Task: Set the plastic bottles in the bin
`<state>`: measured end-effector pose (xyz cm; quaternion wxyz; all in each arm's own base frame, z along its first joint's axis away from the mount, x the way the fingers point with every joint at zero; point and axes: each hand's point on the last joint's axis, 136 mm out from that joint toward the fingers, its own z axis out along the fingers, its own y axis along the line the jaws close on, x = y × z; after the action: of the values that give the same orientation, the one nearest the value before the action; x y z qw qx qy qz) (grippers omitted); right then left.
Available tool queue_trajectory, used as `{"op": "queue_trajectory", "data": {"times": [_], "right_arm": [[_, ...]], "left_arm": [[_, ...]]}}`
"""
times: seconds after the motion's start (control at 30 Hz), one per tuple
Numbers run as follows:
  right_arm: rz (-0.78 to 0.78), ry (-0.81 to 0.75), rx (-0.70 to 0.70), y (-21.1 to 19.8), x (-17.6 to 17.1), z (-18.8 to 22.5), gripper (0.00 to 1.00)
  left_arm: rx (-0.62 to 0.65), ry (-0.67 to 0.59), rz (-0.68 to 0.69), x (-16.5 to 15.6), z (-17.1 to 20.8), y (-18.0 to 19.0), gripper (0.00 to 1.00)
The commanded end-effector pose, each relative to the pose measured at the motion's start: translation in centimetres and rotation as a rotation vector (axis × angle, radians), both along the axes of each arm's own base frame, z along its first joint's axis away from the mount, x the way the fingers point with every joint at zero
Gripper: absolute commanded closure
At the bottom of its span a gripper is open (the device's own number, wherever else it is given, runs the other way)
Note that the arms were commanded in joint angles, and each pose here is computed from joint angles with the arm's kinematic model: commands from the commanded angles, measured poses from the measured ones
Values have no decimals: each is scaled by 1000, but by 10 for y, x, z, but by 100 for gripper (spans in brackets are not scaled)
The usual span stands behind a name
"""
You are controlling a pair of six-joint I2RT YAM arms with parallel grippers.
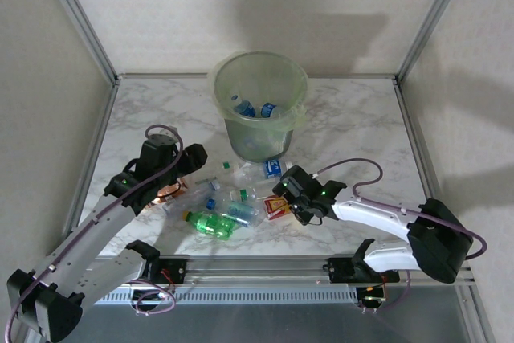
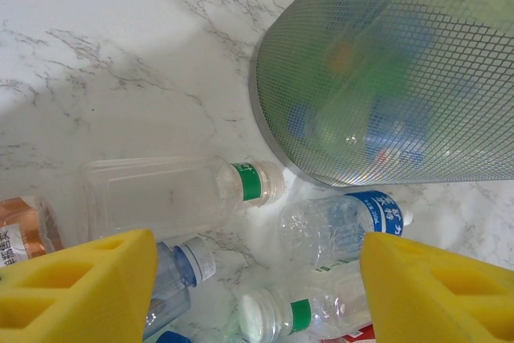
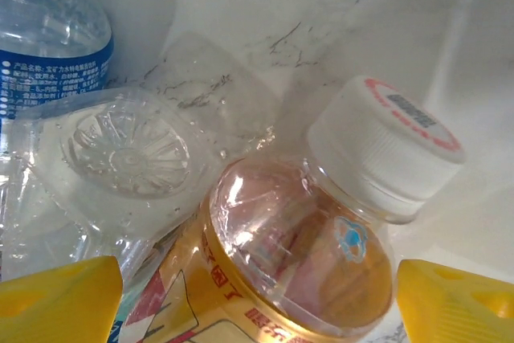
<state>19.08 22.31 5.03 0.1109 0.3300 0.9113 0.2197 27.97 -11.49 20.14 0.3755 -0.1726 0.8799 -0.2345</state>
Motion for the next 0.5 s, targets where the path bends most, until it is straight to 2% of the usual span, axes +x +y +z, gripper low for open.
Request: {"op": "queue_trajectory", "data": {"times": [0.0, 0.27, 0.37, 0.47], "right_arm": [[-8, 26, 6, 0, 0, -10, 13], [-17, 36, -21, -6, 1, -19, 20], [-23, 38, -35, -9, 0, -21, 26], [-27, 35, -42, -13, 0, -20, 25]], "left_arm": [[6, -3, -14, 1, -3, 0, 33], [-7, -3, -19, 4, -2, -4, 33], [-6, 1, -18, 4, -3, -4, 33], [-4, 2, -17, 4, -4, -3, 33]]}}
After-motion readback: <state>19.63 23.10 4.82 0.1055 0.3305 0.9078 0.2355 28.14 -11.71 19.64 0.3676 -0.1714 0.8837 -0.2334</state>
